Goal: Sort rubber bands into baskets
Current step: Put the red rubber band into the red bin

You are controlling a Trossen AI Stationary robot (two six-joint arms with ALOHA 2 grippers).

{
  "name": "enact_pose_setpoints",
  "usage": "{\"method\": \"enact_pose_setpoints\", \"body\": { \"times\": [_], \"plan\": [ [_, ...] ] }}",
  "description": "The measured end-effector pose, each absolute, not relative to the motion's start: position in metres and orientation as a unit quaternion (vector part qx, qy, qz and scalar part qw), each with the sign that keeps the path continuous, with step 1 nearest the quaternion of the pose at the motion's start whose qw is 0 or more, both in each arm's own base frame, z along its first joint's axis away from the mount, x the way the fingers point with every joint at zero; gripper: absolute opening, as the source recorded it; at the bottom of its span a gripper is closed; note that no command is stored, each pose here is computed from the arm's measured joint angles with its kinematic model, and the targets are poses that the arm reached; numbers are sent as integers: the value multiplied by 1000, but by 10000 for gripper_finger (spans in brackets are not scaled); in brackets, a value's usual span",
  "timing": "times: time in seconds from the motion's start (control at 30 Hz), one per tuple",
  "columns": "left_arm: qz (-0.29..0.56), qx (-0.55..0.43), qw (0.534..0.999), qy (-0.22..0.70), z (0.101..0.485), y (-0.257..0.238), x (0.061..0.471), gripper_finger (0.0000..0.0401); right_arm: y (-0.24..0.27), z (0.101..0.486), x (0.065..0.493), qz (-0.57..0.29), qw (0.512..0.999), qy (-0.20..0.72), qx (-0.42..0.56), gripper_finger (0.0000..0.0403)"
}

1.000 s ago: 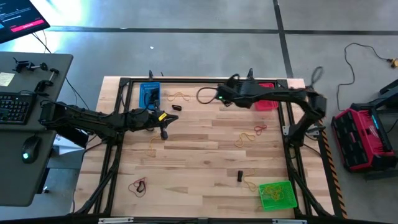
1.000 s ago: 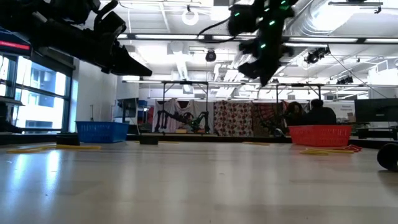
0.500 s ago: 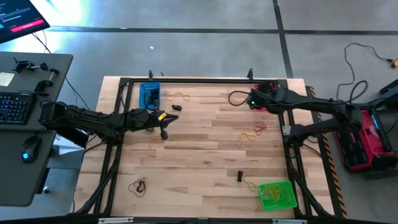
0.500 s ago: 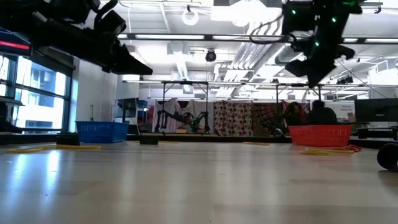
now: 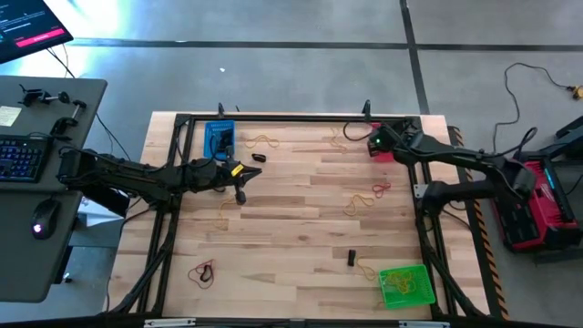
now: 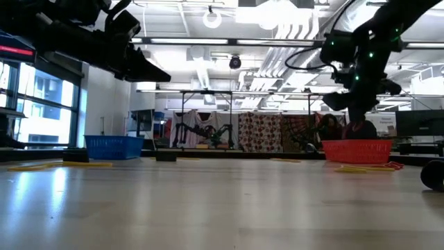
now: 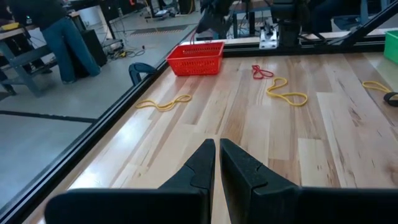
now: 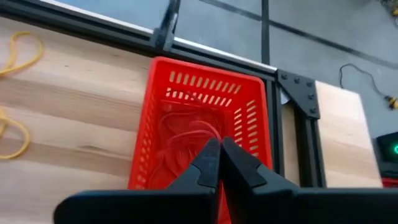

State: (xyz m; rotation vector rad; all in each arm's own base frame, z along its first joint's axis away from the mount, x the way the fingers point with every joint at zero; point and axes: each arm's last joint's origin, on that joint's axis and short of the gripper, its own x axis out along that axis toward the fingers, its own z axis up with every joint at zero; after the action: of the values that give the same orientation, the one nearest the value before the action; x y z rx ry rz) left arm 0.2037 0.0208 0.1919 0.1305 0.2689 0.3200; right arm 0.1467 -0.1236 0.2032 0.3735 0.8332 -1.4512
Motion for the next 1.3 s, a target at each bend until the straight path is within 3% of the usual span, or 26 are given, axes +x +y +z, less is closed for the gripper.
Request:
{"method": "enact_pose_setpoints", "body": {
  "times": [0.87, 1.3],
  "plan": [
    [159, 64, 976, 134, 192, 21, 204, 14, -150, 160, 117, -647, 656, 296, 254, 0],
    [157, 65, 976, 134, 192, 21, 204, 14, -155, 141, 122, -646, 636, 318, 276, 0]
  ]
}}
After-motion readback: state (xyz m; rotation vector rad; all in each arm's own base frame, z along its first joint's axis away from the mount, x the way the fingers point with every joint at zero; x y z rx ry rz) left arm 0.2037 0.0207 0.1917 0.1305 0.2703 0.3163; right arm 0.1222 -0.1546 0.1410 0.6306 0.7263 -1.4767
